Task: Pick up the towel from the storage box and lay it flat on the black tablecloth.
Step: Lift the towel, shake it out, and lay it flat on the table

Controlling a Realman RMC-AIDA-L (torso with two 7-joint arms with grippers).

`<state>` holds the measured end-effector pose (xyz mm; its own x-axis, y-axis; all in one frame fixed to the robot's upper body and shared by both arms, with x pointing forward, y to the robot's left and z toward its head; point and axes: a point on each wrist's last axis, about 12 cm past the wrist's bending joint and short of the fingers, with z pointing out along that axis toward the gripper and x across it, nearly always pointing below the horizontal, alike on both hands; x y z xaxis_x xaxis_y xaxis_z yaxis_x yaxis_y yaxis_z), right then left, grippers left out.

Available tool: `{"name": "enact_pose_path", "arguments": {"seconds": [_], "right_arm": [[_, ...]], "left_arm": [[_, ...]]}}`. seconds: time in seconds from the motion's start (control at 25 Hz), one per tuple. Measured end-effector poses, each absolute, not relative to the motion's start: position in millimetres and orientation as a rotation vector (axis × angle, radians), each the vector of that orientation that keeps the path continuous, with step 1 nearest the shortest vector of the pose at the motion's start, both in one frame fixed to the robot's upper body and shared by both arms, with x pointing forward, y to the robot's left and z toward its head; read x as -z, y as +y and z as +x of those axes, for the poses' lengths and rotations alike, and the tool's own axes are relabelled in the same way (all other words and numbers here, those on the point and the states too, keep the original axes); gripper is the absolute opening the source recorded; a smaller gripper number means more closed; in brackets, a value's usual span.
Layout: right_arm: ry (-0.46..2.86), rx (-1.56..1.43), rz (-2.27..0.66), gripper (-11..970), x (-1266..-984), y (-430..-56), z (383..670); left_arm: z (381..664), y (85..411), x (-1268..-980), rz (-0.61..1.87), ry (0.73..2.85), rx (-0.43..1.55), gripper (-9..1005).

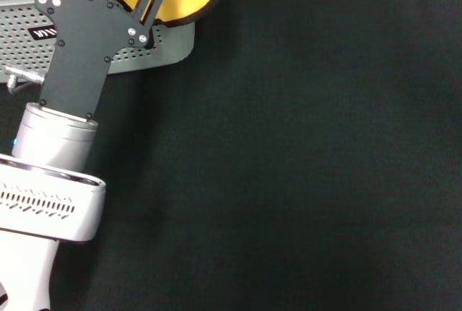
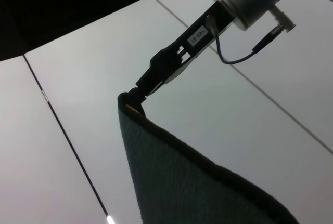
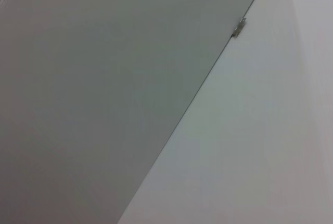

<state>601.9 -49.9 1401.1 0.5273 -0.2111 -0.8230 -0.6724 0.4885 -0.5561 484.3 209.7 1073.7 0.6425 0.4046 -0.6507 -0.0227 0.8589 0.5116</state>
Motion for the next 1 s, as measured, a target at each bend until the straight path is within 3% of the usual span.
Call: {"name": "enact_pose_path", "arguments": {"seconds": [0.2,0.64,0.84,1.0], "right_arm": [[1.01,-0.342,-1.052,7,-1402.0,-50.6,602.5],[1.005,-0.332,-1.044,7,-1403.1,-51.1,603.3],[1.003,-0.326,-1.039,7,-1403.2,-51.5,604.2],[1.003,-0.324,-1.04,7,-1403.1,-51.1,604.7]], "left_arm": [[482.9,209.2,-1073.1,0.503,0.84,-0.246,679],[482.6,209.6,-1073.8,0.502,0.832,-0.247,529],[479.2,208.6,-1074.6,0.512,0.808,-0.23,516],[477.9,208.0,-1074.0,0.522,0.804,-0.221,435]]}}
